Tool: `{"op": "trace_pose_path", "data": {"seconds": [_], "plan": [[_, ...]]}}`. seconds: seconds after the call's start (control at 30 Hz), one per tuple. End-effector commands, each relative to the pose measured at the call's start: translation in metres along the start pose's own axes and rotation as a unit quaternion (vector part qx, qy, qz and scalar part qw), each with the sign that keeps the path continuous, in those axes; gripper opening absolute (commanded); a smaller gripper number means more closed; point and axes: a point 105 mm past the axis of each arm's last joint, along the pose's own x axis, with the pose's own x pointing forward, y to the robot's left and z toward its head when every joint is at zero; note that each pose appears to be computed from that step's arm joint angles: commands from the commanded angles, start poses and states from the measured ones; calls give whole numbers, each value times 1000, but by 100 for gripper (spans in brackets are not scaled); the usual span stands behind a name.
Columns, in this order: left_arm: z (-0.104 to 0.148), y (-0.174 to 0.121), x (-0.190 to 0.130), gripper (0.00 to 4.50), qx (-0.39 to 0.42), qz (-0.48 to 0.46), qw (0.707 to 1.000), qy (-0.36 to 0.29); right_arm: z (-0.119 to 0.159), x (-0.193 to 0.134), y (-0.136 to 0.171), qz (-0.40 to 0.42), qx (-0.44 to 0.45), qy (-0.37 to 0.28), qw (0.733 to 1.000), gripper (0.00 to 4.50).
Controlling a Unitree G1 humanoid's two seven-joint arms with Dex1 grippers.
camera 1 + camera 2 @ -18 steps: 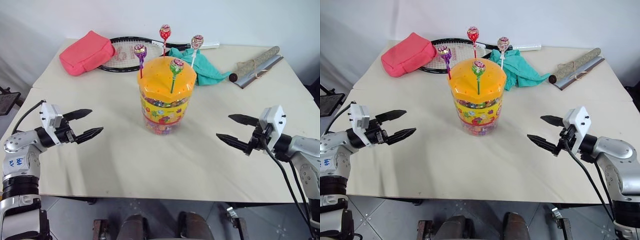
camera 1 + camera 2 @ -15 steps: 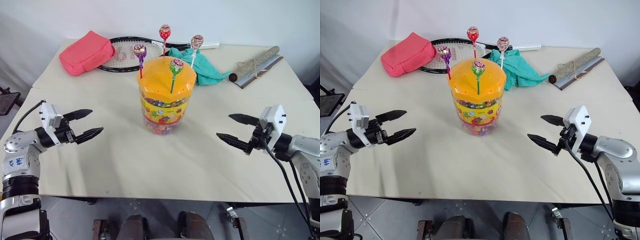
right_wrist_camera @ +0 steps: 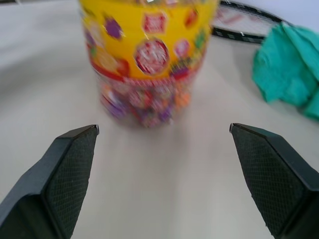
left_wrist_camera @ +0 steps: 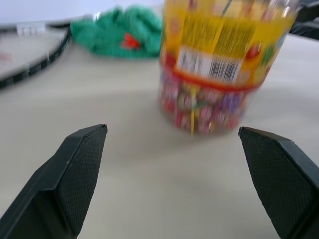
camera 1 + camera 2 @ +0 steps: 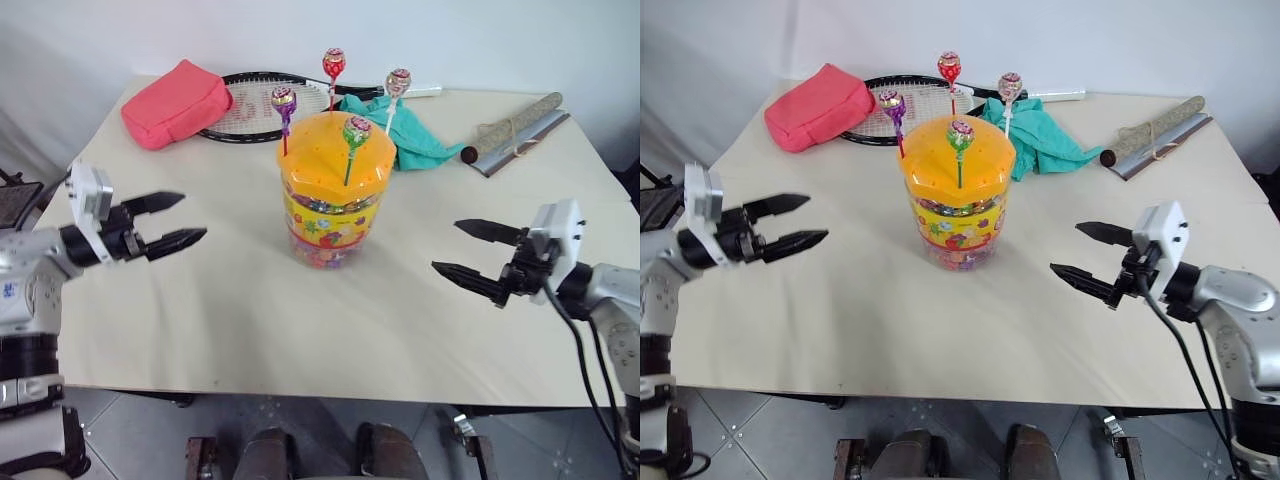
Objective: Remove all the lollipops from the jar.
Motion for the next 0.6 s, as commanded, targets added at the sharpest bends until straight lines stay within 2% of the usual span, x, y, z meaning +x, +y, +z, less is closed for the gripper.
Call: {"op": "trace_pose_path", "data": {"seconds": [0.03, 0.27, 0.57, 0.6], "plan": [[42, -10, 27, 450, 63, -64, 995, -48, 39, -6, 12, 38, -33, -41, 998, 442], [72, -17, 74, 450, 98, -144, 979, -106, 58, 0, 16, 43, -44, -67, 996, 442], [76, -9, 112, 450, 77, -169, 974, -127, 56, 0, 18, 28, -46, -69, 996, 442], [75, -10, 114, 431, 77, -169, 974, -129, 57, -1, 18, 25, -47, -72, 996, 447]]}}
